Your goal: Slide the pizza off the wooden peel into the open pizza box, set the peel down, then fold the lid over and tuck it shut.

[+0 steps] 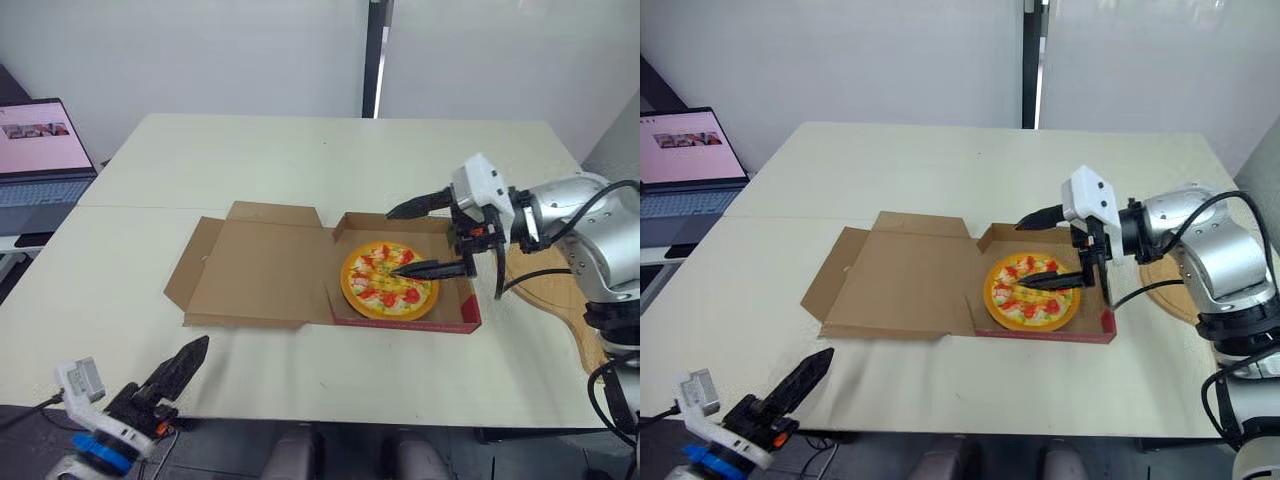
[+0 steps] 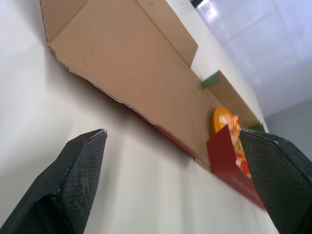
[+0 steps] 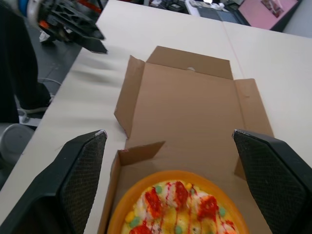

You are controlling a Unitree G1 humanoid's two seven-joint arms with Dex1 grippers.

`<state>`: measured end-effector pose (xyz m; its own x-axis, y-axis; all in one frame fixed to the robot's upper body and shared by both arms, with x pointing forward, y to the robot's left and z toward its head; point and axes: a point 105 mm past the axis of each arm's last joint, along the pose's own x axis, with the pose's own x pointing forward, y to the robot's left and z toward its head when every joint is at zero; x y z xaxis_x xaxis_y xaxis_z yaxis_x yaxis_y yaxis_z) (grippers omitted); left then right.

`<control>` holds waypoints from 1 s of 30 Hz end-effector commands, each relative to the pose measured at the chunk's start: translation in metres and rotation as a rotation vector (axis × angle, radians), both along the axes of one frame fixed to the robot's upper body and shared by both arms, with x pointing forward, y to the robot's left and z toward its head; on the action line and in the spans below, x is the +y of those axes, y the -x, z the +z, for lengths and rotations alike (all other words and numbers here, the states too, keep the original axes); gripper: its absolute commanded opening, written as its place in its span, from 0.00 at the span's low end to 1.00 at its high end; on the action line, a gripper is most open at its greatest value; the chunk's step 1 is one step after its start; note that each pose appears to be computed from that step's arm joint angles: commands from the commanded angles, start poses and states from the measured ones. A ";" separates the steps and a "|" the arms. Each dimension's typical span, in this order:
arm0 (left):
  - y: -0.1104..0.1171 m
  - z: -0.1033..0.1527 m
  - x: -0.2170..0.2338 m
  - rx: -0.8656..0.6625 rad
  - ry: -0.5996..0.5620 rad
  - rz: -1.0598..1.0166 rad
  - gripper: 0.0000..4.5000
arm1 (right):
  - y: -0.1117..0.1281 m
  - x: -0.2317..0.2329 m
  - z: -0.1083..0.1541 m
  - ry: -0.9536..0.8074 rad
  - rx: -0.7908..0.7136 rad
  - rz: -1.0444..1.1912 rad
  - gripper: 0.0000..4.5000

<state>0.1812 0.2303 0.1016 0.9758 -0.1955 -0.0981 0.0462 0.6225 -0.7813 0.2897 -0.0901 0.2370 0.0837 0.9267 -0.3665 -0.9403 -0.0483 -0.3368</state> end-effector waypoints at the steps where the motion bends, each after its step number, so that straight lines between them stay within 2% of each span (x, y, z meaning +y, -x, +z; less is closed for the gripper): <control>1: -0.015 -0.002 0.002 -0.001 0.071 0.090 1.00 | 0.003 0.003 0.012 -0.004 -0.037 0.023 0.99; 8: -0.031 -0.017 0.003 0.023 0.159 0.171 1.00 | 0.001 0.002 0.013 0.010 -0.042 0.017 0.99; 14: -0.041 -0.013 0.003 -0.007 0.180 0.213 1.00 | 0.002 0.003 0.012 0.014 -0.041 0.018 0.99; 18: -0.044 -0.011 0.004 -0.018 0.191 0.226 0.83 | 0.002 0.003 0.012 0.016 -0.041 0.021 1.00; 30: -0.052 -0.022 0.006 0.012 0.176 0.222 0.01 | 0.003 0.006 0.014 0.012 -0.045 0.029 1.00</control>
